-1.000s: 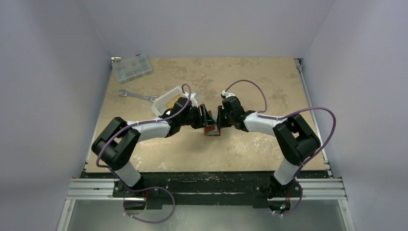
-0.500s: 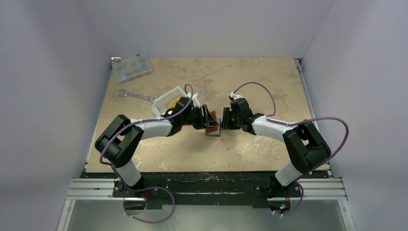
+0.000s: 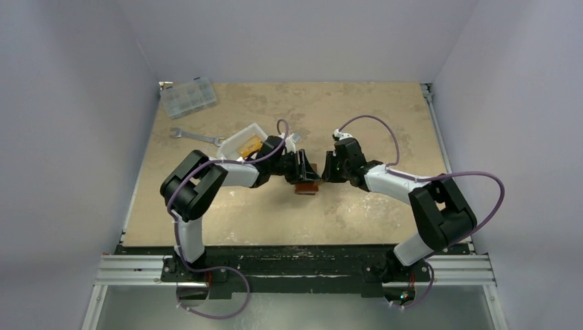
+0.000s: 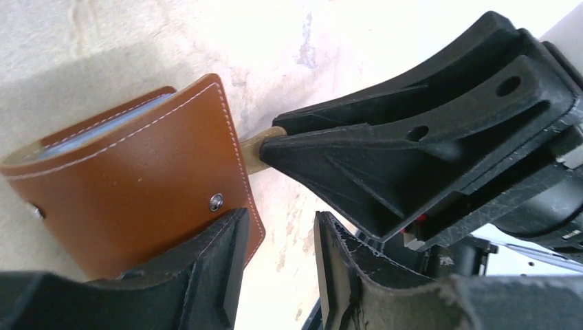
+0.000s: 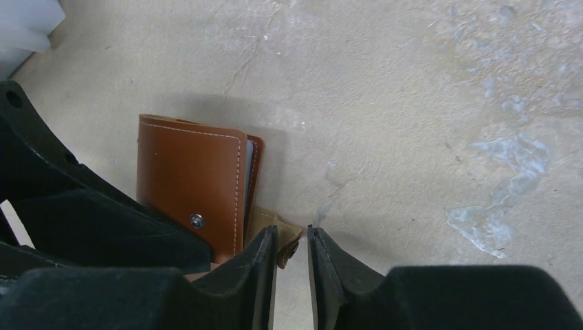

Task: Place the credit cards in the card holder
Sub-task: Close the card holder at the center of the board.

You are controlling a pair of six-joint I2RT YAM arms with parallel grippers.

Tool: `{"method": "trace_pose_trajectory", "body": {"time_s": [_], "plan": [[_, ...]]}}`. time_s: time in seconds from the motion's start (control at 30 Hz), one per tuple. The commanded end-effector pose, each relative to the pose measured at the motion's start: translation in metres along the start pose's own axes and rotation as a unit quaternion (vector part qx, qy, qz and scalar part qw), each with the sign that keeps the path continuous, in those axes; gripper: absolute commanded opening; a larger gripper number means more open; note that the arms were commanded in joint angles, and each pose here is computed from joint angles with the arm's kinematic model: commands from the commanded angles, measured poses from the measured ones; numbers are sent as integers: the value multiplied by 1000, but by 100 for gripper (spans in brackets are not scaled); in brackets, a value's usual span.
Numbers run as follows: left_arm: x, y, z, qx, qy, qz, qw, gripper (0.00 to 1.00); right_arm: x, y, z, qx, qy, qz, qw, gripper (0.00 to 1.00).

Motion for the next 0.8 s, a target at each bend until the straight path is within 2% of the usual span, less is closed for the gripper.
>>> {"method": "trace_pose_trajectory", "body": {"time_s": [0.0,0.13,0.27,0.4,0.47,0.67,0.77], "plan": [[-11,-9,-2,11,13,-62,998,43,-9,7,10,-22,3,-8,1000,29],[-8,-5,-9,22,29,-64,997,41,-12,8,12,-23,-1,-3,1000,29],[-15,8,8,15,3,-55,998,41,-9,8,12,-17,-3,17,1000,29],[-19,23,34,5,-13,-43,999,42,-7,9,15,-19,-2,28,999,41],[-17,29,46,-2,-20,-34,999,42,-7,8,16,-18,-1,30,999,43],[-9,23,56,-1,-16,-45,999,41,-2,8,19,-15,-7,47,999,33],[-6,13,53,9,-9,-55,998,39,-2,9,20,-16,-10,50,999,23]]}}
Point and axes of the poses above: each gripper's point midway between its finger pads, its own y axis back along the fingers, its own x axis along the line the jaws close on, z = x × y, the point moved 5 cm from there along y, back along the fingers, and after that the axes turned 2 degrees about -y, right-handed, at the moved point
